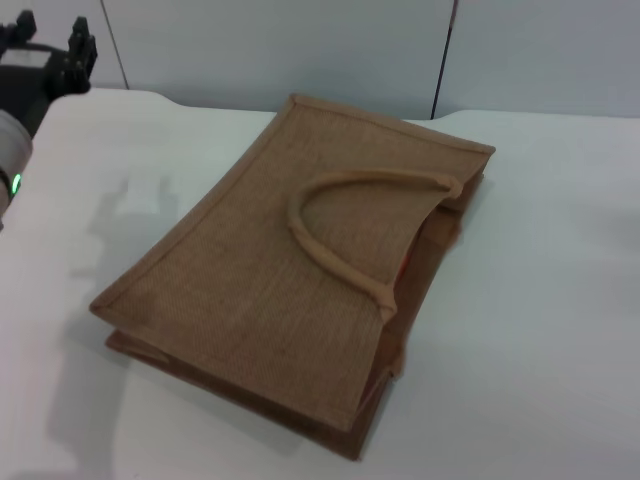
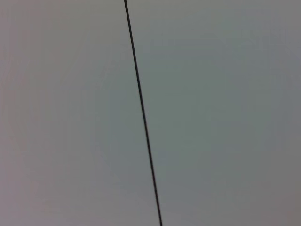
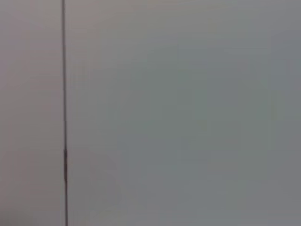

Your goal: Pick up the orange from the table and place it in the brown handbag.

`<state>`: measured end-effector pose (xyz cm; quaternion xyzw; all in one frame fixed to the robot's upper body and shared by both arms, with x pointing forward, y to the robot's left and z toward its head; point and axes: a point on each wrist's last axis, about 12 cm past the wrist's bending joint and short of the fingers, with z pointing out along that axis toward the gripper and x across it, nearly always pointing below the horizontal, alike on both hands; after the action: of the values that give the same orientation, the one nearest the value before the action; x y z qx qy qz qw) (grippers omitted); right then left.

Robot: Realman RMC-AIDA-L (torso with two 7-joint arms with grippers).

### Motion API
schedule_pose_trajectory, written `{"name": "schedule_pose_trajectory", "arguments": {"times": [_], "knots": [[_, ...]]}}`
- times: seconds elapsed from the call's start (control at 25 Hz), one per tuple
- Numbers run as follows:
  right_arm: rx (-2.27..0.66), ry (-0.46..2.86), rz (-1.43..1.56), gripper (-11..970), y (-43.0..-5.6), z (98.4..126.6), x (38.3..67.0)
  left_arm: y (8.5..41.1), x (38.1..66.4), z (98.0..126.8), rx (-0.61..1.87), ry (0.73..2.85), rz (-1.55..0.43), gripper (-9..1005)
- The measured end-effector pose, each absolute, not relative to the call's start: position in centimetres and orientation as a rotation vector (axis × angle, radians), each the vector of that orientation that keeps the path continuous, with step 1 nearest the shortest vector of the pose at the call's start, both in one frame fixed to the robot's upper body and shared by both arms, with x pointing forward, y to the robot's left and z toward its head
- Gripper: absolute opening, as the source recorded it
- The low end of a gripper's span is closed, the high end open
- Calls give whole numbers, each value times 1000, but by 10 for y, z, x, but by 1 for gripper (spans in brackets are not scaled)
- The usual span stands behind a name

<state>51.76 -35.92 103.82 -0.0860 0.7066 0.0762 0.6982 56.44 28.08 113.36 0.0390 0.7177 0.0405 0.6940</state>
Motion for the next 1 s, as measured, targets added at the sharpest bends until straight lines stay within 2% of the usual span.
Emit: {"name": "schedule_pose_trajectory", "arguments": {"times": [0.16,0.44,1.0], "knots": [[-160,1593,159,865,-359,1027,507,279,556,1123,98,1626,92,547],[-88,1525,165,865,-362,1026,492,272,545,1104,116,1666,91,546],[-72,1541,169,865,-359,1021,489,273,534,1082,100,1702,106,544]]}}
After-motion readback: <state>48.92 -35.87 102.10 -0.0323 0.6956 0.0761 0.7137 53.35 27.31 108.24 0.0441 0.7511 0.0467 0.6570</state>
